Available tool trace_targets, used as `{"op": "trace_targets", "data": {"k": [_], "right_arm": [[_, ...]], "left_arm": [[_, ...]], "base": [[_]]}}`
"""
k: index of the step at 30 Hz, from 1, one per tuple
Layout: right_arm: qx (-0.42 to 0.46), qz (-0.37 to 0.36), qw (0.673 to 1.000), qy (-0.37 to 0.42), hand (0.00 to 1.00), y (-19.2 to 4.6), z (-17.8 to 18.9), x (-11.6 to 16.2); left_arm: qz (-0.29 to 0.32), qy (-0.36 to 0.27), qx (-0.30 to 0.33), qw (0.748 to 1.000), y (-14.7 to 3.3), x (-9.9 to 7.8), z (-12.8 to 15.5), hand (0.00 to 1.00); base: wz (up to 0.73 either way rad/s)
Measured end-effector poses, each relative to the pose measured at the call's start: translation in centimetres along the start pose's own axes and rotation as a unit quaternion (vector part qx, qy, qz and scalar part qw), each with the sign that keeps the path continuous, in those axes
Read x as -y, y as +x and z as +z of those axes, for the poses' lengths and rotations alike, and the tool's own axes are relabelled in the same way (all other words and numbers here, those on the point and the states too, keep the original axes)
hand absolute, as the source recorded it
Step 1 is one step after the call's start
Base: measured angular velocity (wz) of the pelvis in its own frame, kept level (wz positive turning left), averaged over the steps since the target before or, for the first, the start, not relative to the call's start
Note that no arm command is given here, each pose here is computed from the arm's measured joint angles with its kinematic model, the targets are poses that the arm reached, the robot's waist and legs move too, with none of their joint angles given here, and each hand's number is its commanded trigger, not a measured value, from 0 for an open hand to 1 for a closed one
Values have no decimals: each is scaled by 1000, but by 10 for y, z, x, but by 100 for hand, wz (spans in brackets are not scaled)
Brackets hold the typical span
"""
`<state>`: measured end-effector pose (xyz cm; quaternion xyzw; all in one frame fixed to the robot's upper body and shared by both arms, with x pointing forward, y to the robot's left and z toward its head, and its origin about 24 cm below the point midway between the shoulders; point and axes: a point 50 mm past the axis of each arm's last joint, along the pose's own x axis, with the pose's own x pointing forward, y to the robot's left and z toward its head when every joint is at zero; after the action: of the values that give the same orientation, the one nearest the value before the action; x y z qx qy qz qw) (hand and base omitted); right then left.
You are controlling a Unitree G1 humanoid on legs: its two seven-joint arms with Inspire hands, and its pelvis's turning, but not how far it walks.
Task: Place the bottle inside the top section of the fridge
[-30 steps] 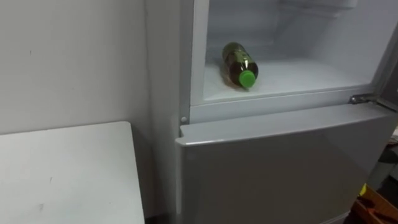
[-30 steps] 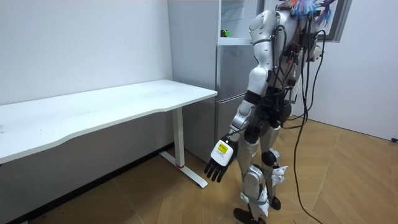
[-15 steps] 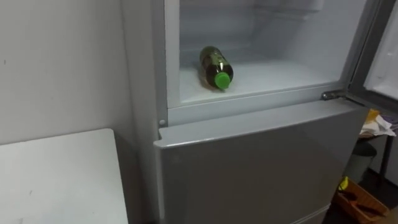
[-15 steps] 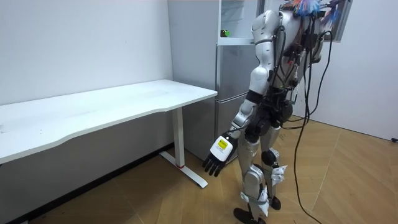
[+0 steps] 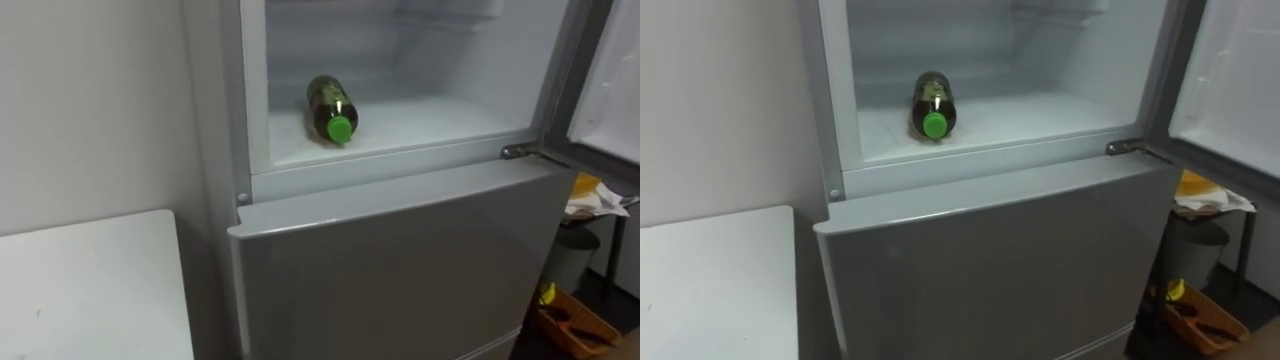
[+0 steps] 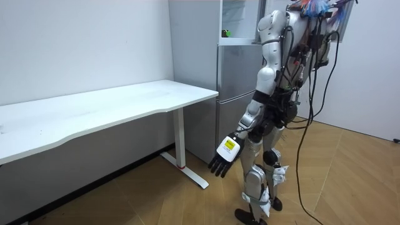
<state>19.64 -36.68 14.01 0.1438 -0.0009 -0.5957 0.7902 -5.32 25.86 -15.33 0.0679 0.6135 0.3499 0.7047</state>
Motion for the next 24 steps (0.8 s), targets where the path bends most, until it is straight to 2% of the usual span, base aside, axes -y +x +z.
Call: {"op": "trace_targets", "data": {"k": [6, 15, 24], "right_arm": [[17, 23, 999, -15, 0, -19, -6, 7], [27, 52, 998, 1, 0, -34, -13, 19], [33, 120, 992, 34, 0, -67, -30, 8]], "left_arm": [[-4, -14, -13, 1000, 0, 3, -2, 0], [-34, 9, 15, 999, 0, 15, 10, 0], [-57, 55, 42, 996, 0, 24, 23, 0]], "base": [[-6], [-2], [-9]]}}
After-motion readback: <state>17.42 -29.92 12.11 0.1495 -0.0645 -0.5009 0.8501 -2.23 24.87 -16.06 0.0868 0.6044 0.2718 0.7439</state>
